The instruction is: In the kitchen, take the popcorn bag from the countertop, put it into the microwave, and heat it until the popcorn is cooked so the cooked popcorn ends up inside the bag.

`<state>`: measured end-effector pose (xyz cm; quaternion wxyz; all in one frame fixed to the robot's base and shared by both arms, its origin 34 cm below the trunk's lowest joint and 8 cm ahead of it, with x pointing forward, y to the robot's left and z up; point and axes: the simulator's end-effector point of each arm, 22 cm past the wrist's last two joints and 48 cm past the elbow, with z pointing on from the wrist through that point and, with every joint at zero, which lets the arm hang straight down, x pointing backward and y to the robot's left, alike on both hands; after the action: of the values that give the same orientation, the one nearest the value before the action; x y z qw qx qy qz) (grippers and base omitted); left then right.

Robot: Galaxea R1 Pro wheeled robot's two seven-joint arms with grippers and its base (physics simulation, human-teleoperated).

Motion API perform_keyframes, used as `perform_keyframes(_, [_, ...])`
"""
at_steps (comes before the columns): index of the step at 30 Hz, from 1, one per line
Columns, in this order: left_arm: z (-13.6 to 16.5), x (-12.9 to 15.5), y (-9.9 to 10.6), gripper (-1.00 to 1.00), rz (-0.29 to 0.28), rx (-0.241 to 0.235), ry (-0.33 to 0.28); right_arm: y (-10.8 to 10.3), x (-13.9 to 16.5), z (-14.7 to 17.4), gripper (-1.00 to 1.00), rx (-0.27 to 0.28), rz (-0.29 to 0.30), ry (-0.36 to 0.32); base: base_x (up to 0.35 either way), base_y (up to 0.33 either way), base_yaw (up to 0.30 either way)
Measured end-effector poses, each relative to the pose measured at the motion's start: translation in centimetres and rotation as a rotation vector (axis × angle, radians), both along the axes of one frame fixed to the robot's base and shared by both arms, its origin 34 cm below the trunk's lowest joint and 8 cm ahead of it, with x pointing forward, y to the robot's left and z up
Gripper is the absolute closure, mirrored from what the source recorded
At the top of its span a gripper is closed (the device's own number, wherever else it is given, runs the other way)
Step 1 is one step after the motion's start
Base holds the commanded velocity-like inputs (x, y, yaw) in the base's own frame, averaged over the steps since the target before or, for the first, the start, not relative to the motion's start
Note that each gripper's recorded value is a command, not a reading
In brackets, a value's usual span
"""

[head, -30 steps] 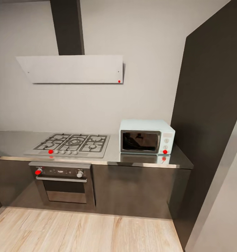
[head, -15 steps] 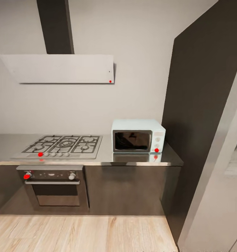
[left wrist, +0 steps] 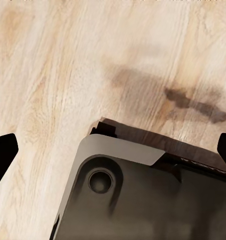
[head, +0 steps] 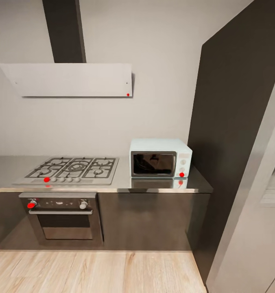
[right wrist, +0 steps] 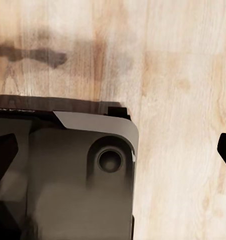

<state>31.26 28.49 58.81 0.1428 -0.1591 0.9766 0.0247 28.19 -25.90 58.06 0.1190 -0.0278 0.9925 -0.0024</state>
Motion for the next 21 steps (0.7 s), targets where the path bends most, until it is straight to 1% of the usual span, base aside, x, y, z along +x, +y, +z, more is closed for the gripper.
perform_keyframes(3, [0.0,0.1,0.1,-1.0,0.003,0.002,-0.003,0.4,0.2,0.0,-1.0,0.006,0.007,-0.006,0.0,0.0,0.0])
perform_keyframes(5, [0.0,0.1,0.1,-1.0,0.004,0.003,-0.004,1.0,1.6,0.3,-1.0,0.019,0.011,-0.036,0.0,0.0,0.0])
perform_keyframes(7, [0.0,0.0,0.1,-1.0,0.004,0.003,-0.004,1.1,5.4,1.4,-1.0,0.021,0.013,-0.112,0.0,0.0,0.0])
perform_keyframes(8, [0.0,0.0,0.1,-1.0,0.005,0.003,-0.004,1.2,9.1,2.7,-1.0,0.017,0.009,-0.158,0.0,0.0,0.0])
perform_keyframes(9, [0.0,0.0,0.1,-1.0,0.005,0.003,-0.004,0.8,14.0,5.0,-1.0,0.006,0.003,-0.225,0.0,0.0,0.0])
perform_keyframes(11, [0.0,0.0,0.1,-1.0,0.004,0.003,-0.004,0.2,17.4,7.4,-1.0,-0.009,-0.008,-0.253,0.0,0.0,0.0])
perform_keyframes(13, [0.0,0.1,0.1,-1.0,0.004,0.003,-0.005,-0.9,22.7,12.3,-1.0,-0.03,-0.03,-0.317,0.0,0.0,0.0])
perform_keyframes(14, [0.0,0.1,0.1,-1.0,0.004,0.003,-0.004,-1.2,24.2,14.2,-1.0,-0.036,-0.038,-0.337,0.0,0.0,0.0])
perform_keyframes(15, [0.0,0.1,0.1,-1.0,0.004,0.003,-0.005,-1.4,26.3,17.3,-1.0,-0.038,-0.051,-0.358,0.0,0.0,0.0])
perform_keyframes(16, [0.0,0.1,0.1,-1.0,0.003,0.003,-0.005,-1.1,28.2,21.3,-1.0,-0.027,-0.064,-0.392,0.0,0.0,0.0])
perform_keyframes(17, [0.0,0.1,0.1,-1.0,0.004,0.003,-0.005,-0.9,28.7,23.3,-1.0,-0.017,-0.07,-0.397,0.0,0.0,0.0])
perform_keyframes(19, [0.0,0.1,0.1,-1.0,0.004,0.003,-0.005,-0.6,29.5,25.5,-1.0,-0.002,-0.075,-0.398,0.0,0.0,0.0])
perform_keyframes(20, [0.0,0.1,0.1,-1.0,0.004,0.003,-0.005,-0.5,30.3,26.9,-1.0,0.004,-0.078,-0.41,0.0,0.0,0.0])
perform_keyframes(21, [0.0,0.1,0.1,-1.0,0.003,0.004,-0.005,-0.5,32.4,30.0,-1.0,0.011,-0.082,-0.45,0.0,0.0,0.0])
